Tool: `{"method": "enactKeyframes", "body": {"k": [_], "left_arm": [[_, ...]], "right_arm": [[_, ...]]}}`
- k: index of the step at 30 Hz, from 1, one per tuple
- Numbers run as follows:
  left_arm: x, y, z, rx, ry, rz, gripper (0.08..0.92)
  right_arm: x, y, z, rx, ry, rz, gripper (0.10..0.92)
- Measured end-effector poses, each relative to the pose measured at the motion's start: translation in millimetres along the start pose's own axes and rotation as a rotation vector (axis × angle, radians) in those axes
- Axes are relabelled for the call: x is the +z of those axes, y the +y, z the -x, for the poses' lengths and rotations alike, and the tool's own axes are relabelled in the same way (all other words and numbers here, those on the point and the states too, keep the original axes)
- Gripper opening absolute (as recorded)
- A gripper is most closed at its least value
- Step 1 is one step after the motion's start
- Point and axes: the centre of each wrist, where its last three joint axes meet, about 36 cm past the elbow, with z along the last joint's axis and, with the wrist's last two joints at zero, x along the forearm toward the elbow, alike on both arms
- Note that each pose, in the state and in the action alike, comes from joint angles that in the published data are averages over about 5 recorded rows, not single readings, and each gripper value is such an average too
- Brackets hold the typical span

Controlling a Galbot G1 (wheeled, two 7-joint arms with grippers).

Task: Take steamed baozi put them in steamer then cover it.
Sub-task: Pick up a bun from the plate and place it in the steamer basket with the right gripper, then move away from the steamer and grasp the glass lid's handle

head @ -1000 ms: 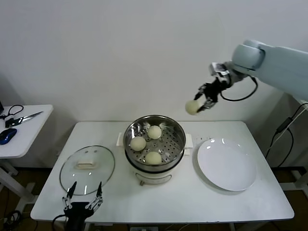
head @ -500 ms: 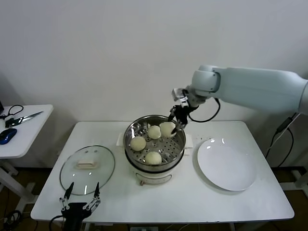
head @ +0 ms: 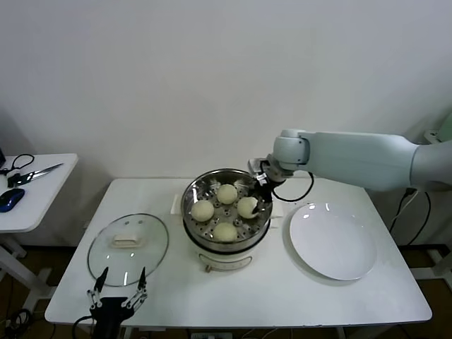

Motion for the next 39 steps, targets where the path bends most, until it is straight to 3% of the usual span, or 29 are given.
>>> {"method": "enactKeyframes", "body": {"k": [9, 18, 27, 39], "left_arm": [[-0.2, 0.6, 0.4, -0.001, 0.006, 0.002, 0.823], [-3.1, 5.2, 5.7, 0.0, 0.043, 0.015, 0.823], [-10.8, 17.3, 17.8, 0.01, 0.075, 0.046, 0.823], [-14.4, 24.1, 36.0, 0.023, 0.059, 0.09, 0.823]], "right_arm": [[-3.8, -4.6, -6.4, -0.01, -0.028, -0.007, 0.808], [16.5, -19.5, -72.8, 0.064, -0.144, 0.062, 0.823], [94.7, 10.9, -97.4, 0.419, -0.423, 0.331, 0.823], [221.2, 124.9, -40.4, 0.829, -0.645, 0.71, 0.823]]}}
